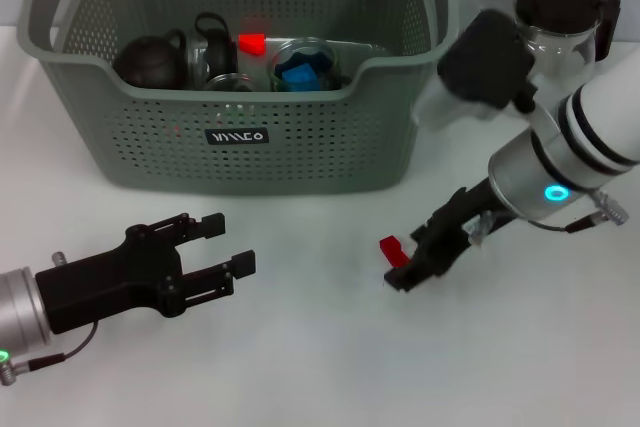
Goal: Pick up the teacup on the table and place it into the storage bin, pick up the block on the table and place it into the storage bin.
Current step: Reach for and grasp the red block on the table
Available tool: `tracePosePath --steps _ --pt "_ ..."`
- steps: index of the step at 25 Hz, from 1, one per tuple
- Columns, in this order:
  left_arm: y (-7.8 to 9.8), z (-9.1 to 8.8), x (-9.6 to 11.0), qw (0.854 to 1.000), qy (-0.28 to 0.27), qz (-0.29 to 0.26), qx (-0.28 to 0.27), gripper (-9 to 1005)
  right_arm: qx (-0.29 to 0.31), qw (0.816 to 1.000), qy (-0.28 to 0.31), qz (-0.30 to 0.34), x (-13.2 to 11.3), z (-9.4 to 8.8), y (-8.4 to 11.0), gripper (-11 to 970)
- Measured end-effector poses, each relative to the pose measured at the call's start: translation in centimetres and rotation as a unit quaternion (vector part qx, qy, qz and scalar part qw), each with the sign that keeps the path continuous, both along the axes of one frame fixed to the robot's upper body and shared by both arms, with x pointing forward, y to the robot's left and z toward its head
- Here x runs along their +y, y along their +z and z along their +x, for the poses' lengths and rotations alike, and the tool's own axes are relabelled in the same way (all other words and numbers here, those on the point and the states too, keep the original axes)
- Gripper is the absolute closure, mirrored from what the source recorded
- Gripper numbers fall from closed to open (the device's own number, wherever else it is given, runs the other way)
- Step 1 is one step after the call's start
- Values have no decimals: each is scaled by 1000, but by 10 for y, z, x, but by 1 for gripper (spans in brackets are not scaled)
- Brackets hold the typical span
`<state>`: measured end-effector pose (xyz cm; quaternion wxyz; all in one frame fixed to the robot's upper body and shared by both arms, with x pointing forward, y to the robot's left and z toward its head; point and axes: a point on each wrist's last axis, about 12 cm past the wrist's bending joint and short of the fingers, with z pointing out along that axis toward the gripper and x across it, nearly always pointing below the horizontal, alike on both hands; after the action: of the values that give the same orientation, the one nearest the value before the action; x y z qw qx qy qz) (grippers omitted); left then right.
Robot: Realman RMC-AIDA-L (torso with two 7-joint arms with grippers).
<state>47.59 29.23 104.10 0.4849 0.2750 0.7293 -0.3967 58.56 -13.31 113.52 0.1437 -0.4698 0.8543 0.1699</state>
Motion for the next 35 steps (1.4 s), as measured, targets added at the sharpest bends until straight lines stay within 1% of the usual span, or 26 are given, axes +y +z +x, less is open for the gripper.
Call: tracePosePath --steps 4,7,15,19,23,25,30,35 --pt "1 1 -1 1000 -2 -2 -1 248 28 996 -78 -20 1 4 -3 218" --pt "1 2 -2 1000 -3 -3 -1 248 53 992 -111 -34 7 4 -6 219" --pt "-1 2 -1 1000 2 1 2 247 68 986 -146 -54 12 10 -19 222" --pt "-1 2 -1 1000 3 1 3 247 66 985 -148 -58 12 12 -19 226" --pt "-2 2 -1 1000 5 2 3 246 54 983 -154 -77 9 15 -20 358" --pt "-2 2 0 1000 5 3 3 246 53 983 -156 -77 9 15 -20 424" --pt "-3 2 0 1000 6 5 5 246 58 984 -156 -69 9 14 -19 540" --pt "-3 1 0 1000 7 5 6 246 64 984 -153 -64 10 12 -19 535"
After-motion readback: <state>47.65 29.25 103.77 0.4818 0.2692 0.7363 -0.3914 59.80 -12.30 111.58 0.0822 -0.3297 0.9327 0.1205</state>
